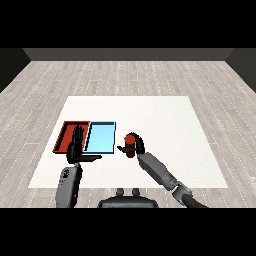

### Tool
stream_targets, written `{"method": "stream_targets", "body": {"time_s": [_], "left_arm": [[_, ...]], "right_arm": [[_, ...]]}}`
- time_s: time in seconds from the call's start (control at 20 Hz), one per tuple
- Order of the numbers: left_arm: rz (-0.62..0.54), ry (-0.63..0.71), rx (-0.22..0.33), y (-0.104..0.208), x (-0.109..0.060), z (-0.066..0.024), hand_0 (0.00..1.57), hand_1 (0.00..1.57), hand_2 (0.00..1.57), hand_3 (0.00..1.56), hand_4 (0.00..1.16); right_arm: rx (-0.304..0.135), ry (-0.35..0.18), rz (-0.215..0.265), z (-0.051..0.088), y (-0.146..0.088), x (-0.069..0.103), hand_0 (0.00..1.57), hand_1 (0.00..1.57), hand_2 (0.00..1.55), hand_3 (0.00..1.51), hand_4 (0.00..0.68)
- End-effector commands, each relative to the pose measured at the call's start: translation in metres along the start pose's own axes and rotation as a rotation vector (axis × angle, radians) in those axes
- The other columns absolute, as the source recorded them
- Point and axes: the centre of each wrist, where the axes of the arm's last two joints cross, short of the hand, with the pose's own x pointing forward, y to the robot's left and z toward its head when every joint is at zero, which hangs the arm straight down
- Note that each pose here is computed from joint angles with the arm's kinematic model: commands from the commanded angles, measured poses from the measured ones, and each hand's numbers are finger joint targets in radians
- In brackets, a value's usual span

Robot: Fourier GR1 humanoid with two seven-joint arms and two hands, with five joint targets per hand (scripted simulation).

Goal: Pick the red can and put it in the red box

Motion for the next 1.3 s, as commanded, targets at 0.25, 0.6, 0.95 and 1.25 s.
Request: {"method": "stream_targets", "body": {"time_s": [0.25,0.6,0.95,1.25], "left_arm": [[-0.003,-0.014,-0.014,-0.005,0.012,0.0001,0.0,0.0,0.0,0.0,0.0],[0.001,-0.025,-0.028,0.001,-0.016,-0.0151,0.0,0.0,0.0,0.0,0.0],[0.027,0.006,-0.086,-0.036,0.007,-0.0029,0.0,0.0,0.0,0.0,0.0],[0.111,0.031,-0.202,-0.057,0.017,-0.0078,0.0,0.0,0.0,0.0,0.0]], "right_arm": [[-0.026,-0.06,-0.004,0.011,-0.01,-0.004,1.57,1.57,1.48,1.41,0.595],[-0.014,-0.167,0.03,0.009,-0.02,0.04,1.57,1.57,1.47,1.4,0.613],[-0.049,-0.318,0.034,0.026,-0.042,0.09,1.57,1.57,1.47,1.4,0.612],[-0.063,-0.408,0.015,0.027,-0.043,0.128,1.56,1.56,1.46,1.41,0.602]]}}
